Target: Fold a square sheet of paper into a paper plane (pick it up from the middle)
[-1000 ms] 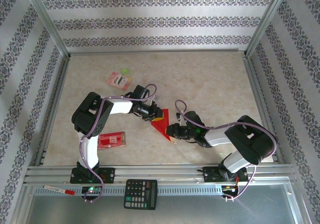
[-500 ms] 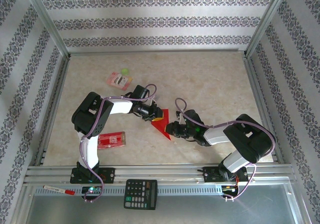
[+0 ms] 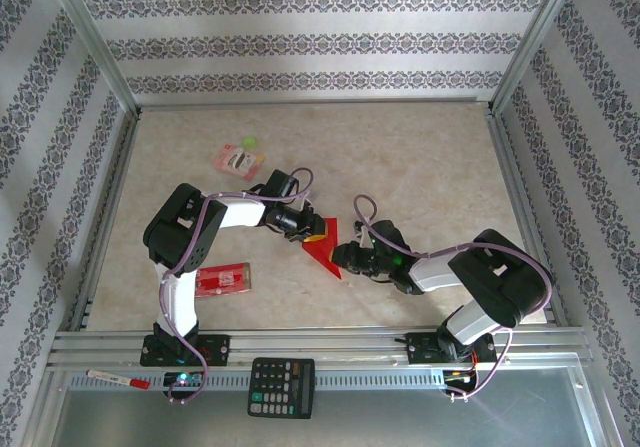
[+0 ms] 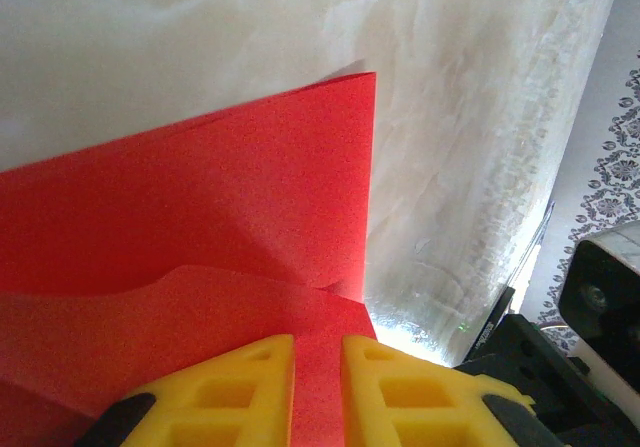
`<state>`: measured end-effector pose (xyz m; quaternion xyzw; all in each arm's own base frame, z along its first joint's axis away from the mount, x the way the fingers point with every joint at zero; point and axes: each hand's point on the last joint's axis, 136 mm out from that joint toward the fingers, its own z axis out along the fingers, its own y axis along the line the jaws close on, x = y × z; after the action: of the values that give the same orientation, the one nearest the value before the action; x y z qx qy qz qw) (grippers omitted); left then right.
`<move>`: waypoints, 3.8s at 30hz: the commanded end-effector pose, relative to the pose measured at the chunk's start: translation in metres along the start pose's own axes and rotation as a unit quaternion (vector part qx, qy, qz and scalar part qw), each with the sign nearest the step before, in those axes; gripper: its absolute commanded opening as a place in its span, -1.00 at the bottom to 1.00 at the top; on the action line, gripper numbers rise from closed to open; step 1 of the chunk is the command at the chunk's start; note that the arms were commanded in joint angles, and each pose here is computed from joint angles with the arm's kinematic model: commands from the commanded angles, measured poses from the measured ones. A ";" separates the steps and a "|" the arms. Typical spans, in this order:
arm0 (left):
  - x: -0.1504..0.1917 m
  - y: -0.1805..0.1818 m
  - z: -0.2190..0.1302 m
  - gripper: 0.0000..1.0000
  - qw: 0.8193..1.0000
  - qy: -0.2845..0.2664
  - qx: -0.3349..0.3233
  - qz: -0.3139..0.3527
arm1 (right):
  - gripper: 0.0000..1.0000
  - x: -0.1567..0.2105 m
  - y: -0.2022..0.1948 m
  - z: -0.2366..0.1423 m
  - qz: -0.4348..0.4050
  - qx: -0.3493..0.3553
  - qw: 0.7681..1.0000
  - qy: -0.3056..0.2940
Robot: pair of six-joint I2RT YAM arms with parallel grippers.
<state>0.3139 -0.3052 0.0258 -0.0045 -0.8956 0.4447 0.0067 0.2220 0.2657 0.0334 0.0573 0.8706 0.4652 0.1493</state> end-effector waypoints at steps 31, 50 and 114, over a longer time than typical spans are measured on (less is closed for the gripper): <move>0.010 0.036 0.004 -0.60 0.999 0.008 -0.048 -0.024 | -0.55 0.011 -0.015 -0.026 -0.037 0.041 0.998 -0.022; 0.009 0.035 0.006 -0.60 0.999 0.009 -0.044 -0.023 | -0.73 0.000 0.025 -0.010 -0.113 0.047 0.992 0.013; 0.008 0.042 0.015 -0.54 0.998 0.008 -0.053 -0.033 | -0.79 0.043 -0.026 0.005 -0.087 0.103 0.989 0.052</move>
<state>0.3149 -0.3086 0.0273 -0.0155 -0.8903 0.4551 0.0030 0.1978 0.2735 0.0177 -0.0293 0.9103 0.3804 0.1605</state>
